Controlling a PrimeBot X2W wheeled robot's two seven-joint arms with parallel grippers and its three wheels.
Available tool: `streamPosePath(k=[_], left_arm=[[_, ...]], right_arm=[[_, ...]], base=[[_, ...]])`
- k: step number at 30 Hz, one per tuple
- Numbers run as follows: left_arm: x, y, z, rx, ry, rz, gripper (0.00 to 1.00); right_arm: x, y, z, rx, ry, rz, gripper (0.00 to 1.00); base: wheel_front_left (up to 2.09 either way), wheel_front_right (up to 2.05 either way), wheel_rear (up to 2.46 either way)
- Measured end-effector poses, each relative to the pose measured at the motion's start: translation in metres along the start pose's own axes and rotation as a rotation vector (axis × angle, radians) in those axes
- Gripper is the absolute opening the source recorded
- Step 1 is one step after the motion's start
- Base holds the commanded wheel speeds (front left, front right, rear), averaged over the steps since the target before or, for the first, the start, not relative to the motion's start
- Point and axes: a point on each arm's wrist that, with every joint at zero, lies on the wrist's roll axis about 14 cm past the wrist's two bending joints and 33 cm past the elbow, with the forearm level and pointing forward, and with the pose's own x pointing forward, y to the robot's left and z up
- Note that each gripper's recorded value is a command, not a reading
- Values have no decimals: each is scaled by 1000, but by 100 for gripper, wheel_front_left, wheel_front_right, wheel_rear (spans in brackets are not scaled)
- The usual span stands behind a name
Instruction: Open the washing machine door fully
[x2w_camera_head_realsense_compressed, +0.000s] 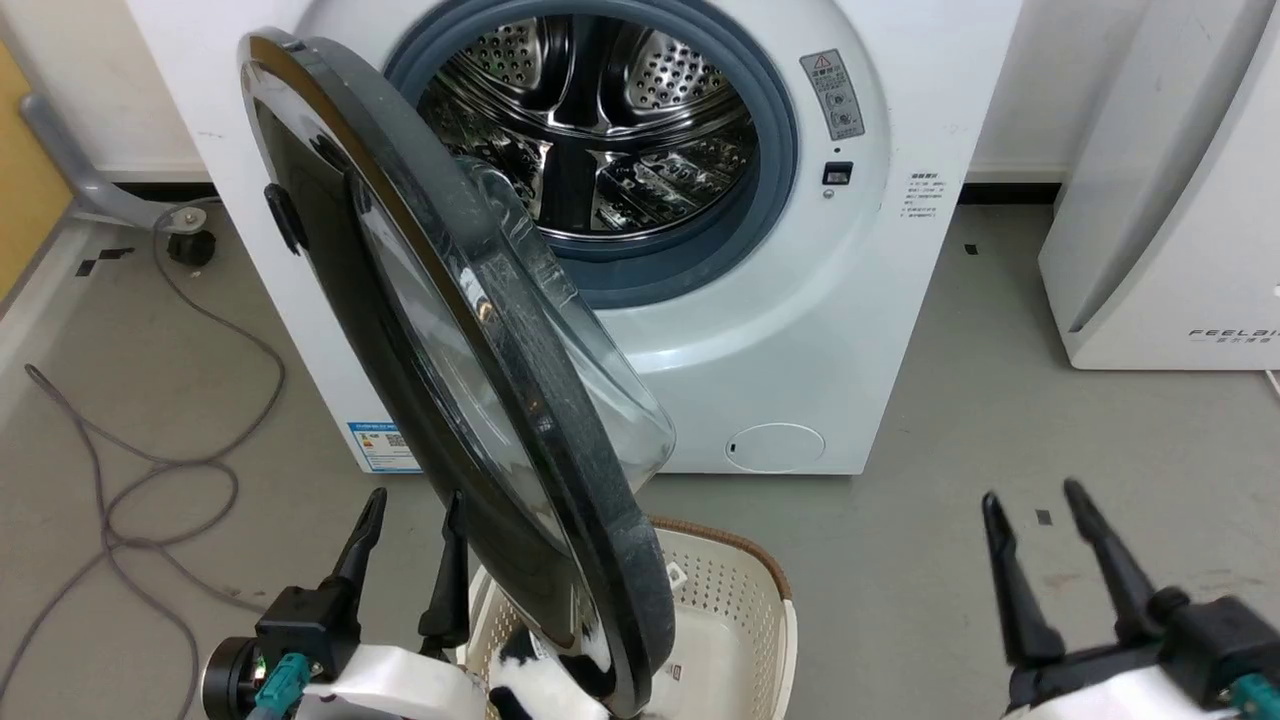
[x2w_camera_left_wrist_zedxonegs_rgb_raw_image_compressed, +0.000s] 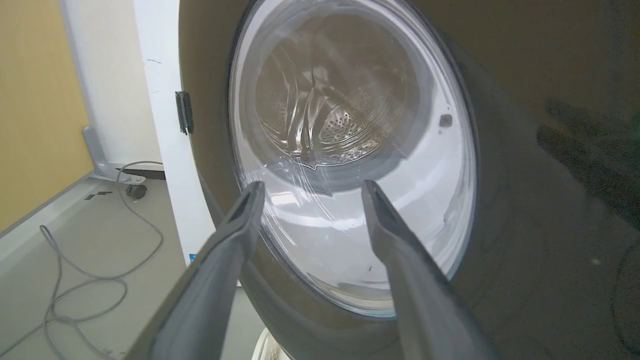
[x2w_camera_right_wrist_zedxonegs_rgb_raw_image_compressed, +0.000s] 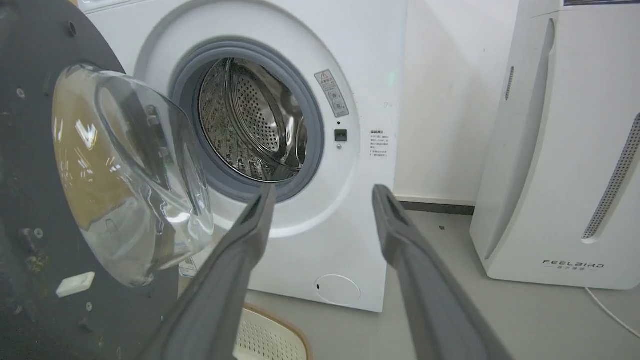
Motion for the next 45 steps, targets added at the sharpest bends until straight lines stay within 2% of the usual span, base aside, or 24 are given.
streamPosePath(k=[7,9,10,11,20,24,31,37,45], left_arm=[[-2,2,-6,23,22,2,100],[-3,2,-9,22,29,3,26],[-3,3,-9,22,31,4,6],[-3,3,-10,22,32,5,0],[-1,4,-3,12,11,10,0],[8,6,20,7,-64,15,0],[25,2,104,26,-327,-3,0],[21,-9,188,71,-588,-46,0],[-3,-53,270,78,-869,-191,0]], right_arm=[[-8,5,-30,3,92,13,100],[-9,5,-34,5,103,13,100],[-10,5,-36,7,107,13,100],[-10,5,-38,7,114,13,100],[-12,4,-48,13,136,7,100],[-11,3,-51,23,147,4,100],[-10,3,-56,34,153,3,100],[-10,1,-56,40,154,-4,100],[-9,-1,-57,39,157,-9,100]], base=[[0,0,0],[0,0,0],[0,0,0],[0,0,0],[0,0,0],[0,0,0],[0,0,0],[0,0,0],[0,0,0]])
